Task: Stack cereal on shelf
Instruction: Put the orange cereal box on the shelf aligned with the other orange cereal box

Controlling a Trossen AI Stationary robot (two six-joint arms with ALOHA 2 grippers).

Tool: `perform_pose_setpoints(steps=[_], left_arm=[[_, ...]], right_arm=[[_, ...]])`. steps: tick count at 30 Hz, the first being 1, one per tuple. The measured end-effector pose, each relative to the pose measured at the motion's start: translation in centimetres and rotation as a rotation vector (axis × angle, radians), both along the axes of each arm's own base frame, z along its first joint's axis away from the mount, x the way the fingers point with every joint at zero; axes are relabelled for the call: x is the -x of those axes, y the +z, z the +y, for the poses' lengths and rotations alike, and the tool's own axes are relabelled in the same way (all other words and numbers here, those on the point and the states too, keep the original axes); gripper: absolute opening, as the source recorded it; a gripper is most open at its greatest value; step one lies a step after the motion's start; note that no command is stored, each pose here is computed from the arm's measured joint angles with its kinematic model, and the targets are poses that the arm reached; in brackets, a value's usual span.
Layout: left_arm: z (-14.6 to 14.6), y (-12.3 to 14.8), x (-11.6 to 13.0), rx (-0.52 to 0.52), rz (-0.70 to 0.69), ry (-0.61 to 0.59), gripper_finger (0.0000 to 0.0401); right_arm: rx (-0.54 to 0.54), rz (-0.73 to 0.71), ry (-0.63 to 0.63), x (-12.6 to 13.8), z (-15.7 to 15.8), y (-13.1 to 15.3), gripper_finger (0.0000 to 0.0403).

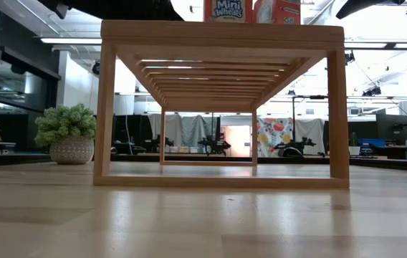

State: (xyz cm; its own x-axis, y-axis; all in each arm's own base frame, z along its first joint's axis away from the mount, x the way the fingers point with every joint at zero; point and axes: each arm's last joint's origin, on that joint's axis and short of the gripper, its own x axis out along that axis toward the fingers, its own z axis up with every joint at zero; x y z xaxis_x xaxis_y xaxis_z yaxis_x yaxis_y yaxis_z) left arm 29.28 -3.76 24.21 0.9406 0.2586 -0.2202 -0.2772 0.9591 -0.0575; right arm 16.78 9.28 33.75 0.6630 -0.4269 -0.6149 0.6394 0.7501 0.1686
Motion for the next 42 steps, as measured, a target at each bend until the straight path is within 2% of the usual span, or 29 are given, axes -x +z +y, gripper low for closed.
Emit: perform_pose_setpoints(steps=[12, 20, 26, 30, 32, 36, 38, 41, 42], left_arm=[[-1.2, -1.8, -1.7, 0.056, 0.026, -0.022, 0.0000], [-3.0, -1.6, -4.1, 0.062, 0.046, -0.069, 0.0000], [-3.8, -1.1, -3.9, 0.046, 0.058, -0.054, 0.0000], [-4.0, -0.6, -3.6, 0.039, 0.045, -0.032, 0.0000], [-3.9, -0.5, -3.4, 0.036, 0.051, -0.028, 0.0000], [-3.9, -0.5, -3.4, 0.031, 0.056, -0.026, 0.0000], [-3.9, -0.5, -3.4, 0.025, 0.063, -0.027, 0.0000], [-3.8, -0.7, -3.3, 0.024, 0.085, -0.024, 0.0000], [-3.8, -0.7, -3.3, 0.025, 0.081, -0.024, 0.0000]], right_arm=[[0.008, -0.015, -0.005, -0.1, 0.0, 0.1, 0.0255], [0.013, -0.013, 0.001, -0.1, 0.0, 0.1, 0.0255], [-0.032, -0.035, -0.036, -0.1, 0.0, 0.0, 0.0255], [-0.058, 0.073, -0.084, -0.3, -0.2, -1.0, 0.0252], [-0.004, 0.137, -0.117, -0.5, -0.2, -1.8, 0.0244], [0.132, 0.174, -0.118, -1.9, 0.5, -3.1, 0.0193], [0.180, 0.219, -0.088, -2.3, 0.9, -3.6, 0.0141], [0.217, 0.262, -0.063, -2.4, 1.4, -4.1, 0.0039], [0.226, 0.264, -0.054, -2.3, 1.6, -4.2, 0.0020]])
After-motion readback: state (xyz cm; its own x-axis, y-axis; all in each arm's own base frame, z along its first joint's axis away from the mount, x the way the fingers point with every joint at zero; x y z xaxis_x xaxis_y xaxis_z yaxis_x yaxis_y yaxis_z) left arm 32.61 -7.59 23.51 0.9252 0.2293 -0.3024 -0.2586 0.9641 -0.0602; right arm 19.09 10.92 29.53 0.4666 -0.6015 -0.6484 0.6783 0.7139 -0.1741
